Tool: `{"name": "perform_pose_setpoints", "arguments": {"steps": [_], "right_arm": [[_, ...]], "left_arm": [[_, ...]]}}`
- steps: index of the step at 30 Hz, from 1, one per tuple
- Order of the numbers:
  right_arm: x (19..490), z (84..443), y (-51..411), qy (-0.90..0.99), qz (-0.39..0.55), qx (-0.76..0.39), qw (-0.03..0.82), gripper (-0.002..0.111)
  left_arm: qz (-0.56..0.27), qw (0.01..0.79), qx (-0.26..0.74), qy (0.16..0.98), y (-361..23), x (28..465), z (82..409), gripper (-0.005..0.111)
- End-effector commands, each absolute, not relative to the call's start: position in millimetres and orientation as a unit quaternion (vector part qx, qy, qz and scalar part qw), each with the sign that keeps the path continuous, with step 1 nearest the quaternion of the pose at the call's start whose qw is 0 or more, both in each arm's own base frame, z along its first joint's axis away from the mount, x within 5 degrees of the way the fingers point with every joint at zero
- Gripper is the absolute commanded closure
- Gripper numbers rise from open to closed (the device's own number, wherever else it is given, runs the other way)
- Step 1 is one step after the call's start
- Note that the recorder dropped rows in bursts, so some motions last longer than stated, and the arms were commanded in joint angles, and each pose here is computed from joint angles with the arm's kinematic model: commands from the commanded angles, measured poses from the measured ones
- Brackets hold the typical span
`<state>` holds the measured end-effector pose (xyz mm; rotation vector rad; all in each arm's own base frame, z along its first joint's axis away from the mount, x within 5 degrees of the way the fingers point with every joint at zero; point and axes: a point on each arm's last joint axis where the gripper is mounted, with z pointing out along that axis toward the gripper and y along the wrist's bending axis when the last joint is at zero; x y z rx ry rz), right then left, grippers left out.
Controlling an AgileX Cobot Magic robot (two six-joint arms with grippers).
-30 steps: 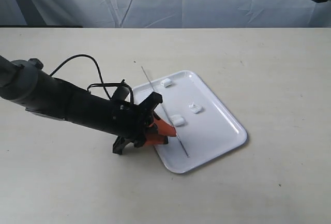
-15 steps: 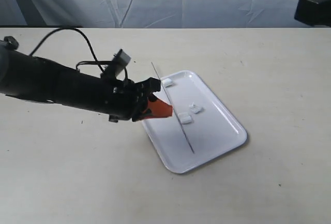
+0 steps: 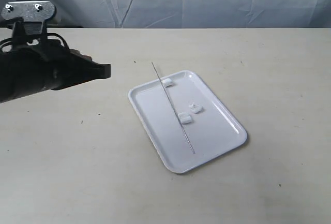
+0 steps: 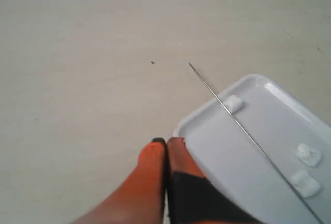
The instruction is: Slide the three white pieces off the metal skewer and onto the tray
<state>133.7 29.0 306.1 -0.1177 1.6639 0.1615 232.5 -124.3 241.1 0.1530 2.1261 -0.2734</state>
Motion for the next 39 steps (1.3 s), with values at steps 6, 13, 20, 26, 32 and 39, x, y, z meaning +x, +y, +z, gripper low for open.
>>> {"name": "perform_pose_setpoints", "arguments": {"steps": [6, 13, 20, 26, 32, 39], "right_arm": [[129, 305, 34, 0.736, 0.095, -0.073, 0.666, 0.103], [129, 305, 33, 0.736, 0.095, -0.073, 0.667, 0.103], [129, 303, 35, 0.74, 0.114, -0.063, 0.659, 0.103], [115, 308, 26, 0.719, 0.121, -0.022, 0.685, 0.103], [86, 315, -2, 0.662, 0.054, 0.054, 0.746, 0.103], [67, 280, -9, 0.65, 0.008, 0.041, 0.759, 0.103]], "left_arm": [[-0.037, 0.572, 0.147, 0.806, -101, 204, 284, 0.107], [-0.022, 0.619, 0.126, 0.775, -87, 192, 307, 0.107], [-0.023, 0.622, 0.124, 0.773, -86, 191, 308, 0.107], [-0.029, 0.622, 0.115, 0.774, -84, 190, 310, 0.107], [-0.109, 0.614, 0.047, 0.78, -79, 175, 319, 0.107], [-0.096, 0.712, 0.083, 0.691, -50, 138, 360, 0.107]]}}
